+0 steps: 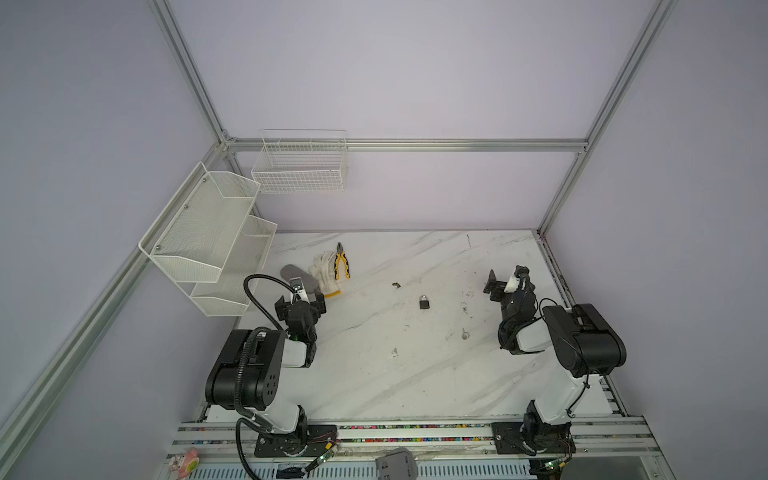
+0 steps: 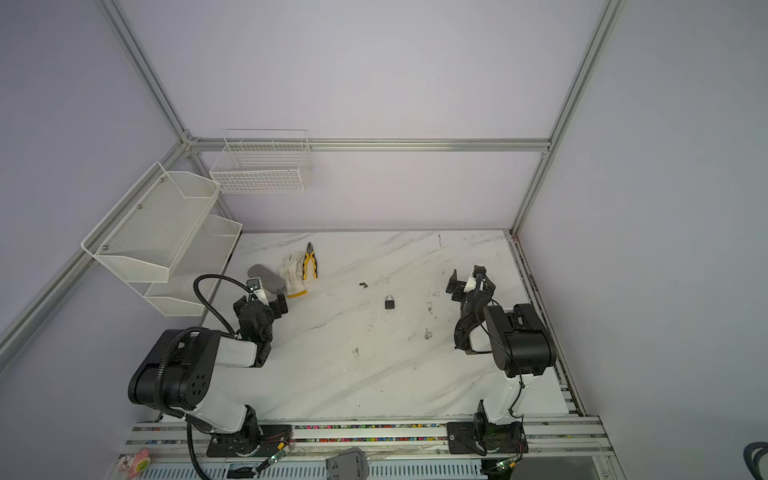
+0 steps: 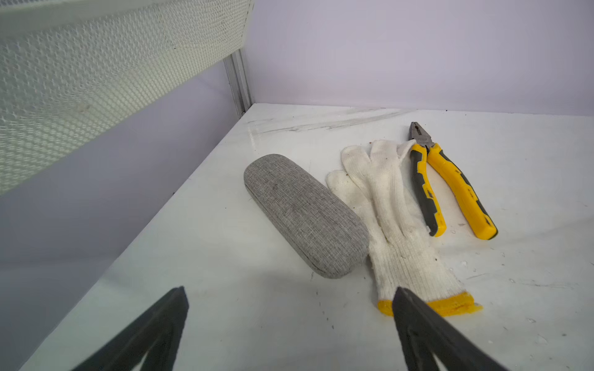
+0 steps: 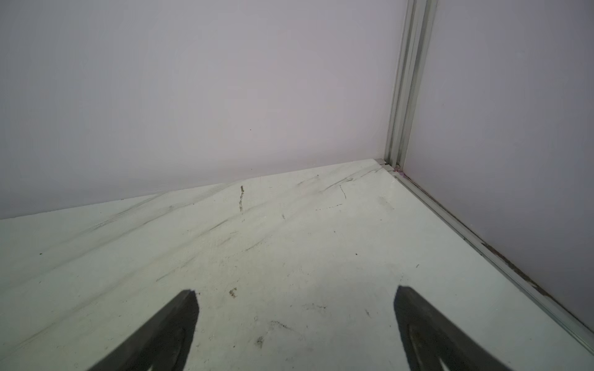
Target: Unlock with the key
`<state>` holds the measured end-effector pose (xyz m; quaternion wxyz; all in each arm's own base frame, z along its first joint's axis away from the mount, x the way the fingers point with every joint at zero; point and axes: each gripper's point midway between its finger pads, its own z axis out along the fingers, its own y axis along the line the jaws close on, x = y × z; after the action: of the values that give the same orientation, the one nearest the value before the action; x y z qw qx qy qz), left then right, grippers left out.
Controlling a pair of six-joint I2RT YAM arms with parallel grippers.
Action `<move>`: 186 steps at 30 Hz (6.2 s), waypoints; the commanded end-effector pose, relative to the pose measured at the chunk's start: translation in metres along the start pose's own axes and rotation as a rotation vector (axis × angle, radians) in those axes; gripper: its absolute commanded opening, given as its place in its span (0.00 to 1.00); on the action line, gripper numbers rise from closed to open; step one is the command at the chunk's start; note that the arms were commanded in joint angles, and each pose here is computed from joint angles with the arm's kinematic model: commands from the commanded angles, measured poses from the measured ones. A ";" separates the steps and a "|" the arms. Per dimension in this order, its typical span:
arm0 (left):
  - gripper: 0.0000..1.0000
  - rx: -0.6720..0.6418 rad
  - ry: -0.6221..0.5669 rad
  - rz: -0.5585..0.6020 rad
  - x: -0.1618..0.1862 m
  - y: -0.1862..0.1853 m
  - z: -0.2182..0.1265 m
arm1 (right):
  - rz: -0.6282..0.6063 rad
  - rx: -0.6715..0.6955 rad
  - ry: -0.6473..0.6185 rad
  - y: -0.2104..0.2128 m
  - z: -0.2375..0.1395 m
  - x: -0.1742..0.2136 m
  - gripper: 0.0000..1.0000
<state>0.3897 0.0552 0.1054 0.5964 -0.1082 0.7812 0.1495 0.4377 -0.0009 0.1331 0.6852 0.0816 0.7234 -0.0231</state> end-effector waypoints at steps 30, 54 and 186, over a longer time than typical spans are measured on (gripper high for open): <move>1.00 -0.001 -0.045 -0.025 -0.012 0.001 -0.001 | -0.012 0.000 -0.042 0.001 -0.001 -0.013 0.97; 1.00 -0.123 -0.055 -0.111 -0.107 0.004 -0.046 | 0.073 0.145 0.212 0.100 0.011 -0.087 0.97; 0.62 1.347 0.649 -0.666 -0.074 -0.323 -0.245 | 0.172 -0.514 0.692 0.213 -0.174 -0.069 0.20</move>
<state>0.3180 -0.3230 0.1693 0.2611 -0.0205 0.8194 -0.5099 0.2986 0.2062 0.1983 0.3908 -0.0164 0.9013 0.1861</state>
